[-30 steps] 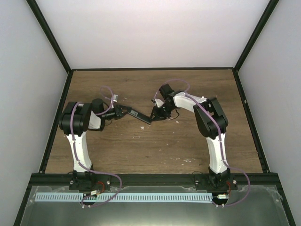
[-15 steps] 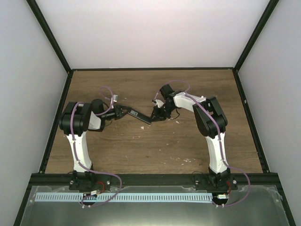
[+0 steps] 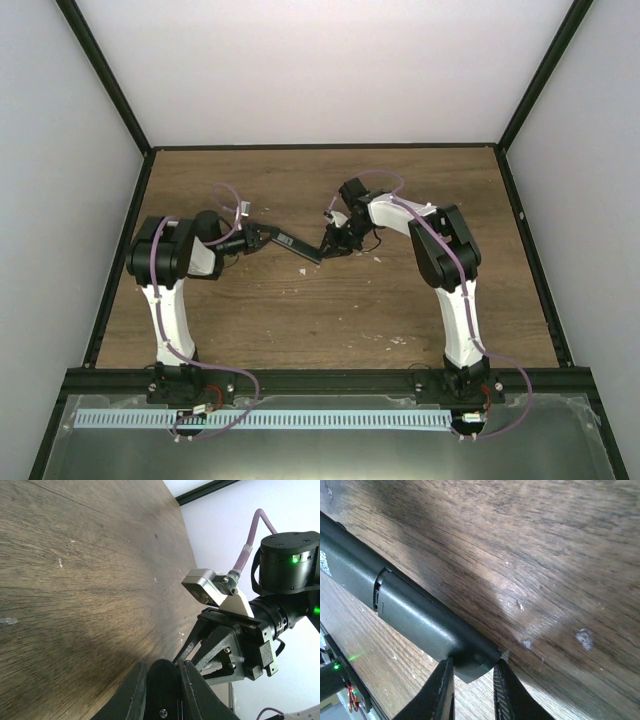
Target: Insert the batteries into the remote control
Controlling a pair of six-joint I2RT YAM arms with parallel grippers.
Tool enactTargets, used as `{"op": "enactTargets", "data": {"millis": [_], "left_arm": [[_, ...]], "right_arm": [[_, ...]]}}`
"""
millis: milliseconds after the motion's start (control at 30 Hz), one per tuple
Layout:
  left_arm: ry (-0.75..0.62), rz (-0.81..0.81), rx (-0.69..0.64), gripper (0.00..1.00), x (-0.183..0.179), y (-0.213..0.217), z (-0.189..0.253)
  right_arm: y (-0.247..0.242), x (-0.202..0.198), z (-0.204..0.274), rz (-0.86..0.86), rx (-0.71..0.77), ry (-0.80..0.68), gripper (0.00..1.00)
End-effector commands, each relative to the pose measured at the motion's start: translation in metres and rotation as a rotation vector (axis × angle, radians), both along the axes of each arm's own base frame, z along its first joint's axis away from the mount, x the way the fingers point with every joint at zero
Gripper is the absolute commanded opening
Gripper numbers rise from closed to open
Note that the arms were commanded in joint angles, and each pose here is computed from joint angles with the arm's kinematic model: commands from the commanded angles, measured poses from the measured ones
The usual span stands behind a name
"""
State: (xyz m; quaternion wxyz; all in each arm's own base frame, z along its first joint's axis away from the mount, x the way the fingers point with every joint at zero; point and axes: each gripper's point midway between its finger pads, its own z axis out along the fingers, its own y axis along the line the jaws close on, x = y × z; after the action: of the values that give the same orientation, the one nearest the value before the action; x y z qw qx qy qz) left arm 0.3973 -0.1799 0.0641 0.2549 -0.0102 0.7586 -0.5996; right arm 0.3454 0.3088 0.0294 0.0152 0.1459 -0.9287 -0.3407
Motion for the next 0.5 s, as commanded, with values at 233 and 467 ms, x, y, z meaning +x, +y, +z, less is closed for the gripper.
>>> {"op": "enactTargets", "data": {"millis": [233,467], "left_arm": [[-0.018,-0.051,0.017,0.00,-0.015,-0.016,-0.008],[-0.014,-0.066,0.013,0.00,-0.018,-0.023,-0.009]], "right_arm": [[0.013,0.021,-0.004,-0.028,0.024,-0.025,0.14],[0.016,0.026,-0.003,-0.037,0.041,-0.050,0.14]]}}
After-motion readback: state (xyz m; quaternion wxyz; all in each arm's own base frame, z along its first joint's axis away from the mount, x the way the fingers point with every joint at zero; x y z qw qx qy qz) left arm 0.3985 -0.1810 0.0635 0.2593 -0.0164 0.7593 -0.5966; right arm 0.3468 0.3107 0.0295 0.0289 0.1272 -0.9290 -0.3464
